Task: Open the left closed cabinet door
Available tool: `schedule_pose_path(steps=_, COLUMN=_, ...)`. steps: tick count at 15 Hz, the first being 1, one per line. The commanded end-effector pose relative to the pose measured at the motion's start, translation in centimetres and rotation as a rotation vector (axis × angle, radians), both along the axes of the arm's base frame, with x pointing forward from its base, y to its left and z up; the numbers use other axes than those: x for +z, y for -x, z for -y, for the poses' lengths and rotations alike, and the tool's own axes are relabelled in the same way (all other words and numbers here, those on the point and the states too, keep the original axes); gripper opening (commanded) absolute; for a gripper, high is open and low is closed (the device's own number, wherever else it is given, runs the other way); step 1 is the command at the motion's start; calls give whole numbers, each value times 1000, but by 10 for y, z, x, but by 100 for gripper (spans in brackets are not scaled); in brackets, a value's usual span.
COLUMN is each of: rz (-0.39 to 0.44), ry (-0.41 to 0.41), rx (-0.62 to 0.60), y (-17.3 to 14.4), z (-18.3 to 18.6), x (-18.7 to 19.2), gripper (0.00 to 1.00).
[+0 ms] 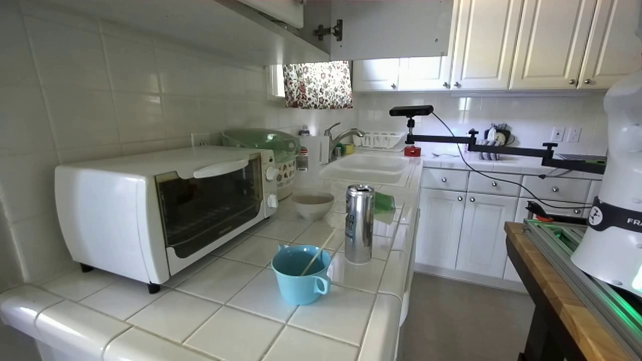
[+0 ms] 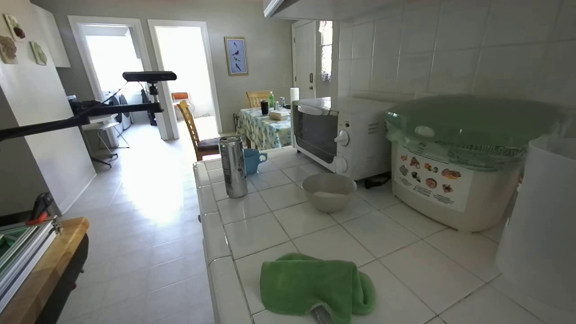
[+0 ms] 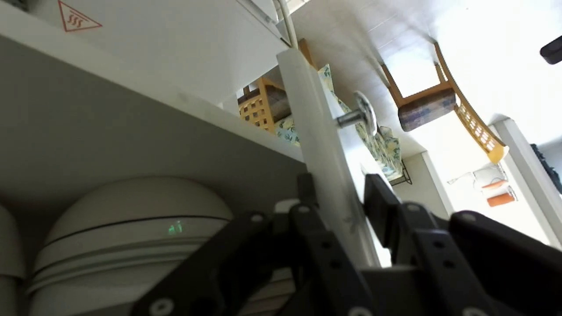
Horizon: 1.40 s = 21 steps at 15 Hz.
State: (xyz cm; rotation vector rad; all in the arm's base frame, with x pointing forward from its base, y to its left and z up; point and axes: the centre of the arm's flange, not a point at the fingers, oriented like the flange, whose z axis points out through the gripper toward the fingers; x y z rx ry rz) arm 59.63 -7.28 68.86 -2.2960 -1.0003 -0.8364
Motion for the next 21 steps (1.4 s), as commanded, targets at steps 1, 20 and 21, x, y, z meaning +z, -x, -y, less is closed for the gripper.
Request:
schedule_pose_path(steps=1, rz=16, ry=11, rx=-47, y=68, z=-8, x=-1, gripper=7)
schedule_pose_path(steps=20, rz=123, ry=85, rx=-30, y=173, z=-73, x=21, gripper=7)
schedule_pose_path(steps=21, rz=126, ry=95, rx=-36, y=178, z=-77, x=22, gripper=7)
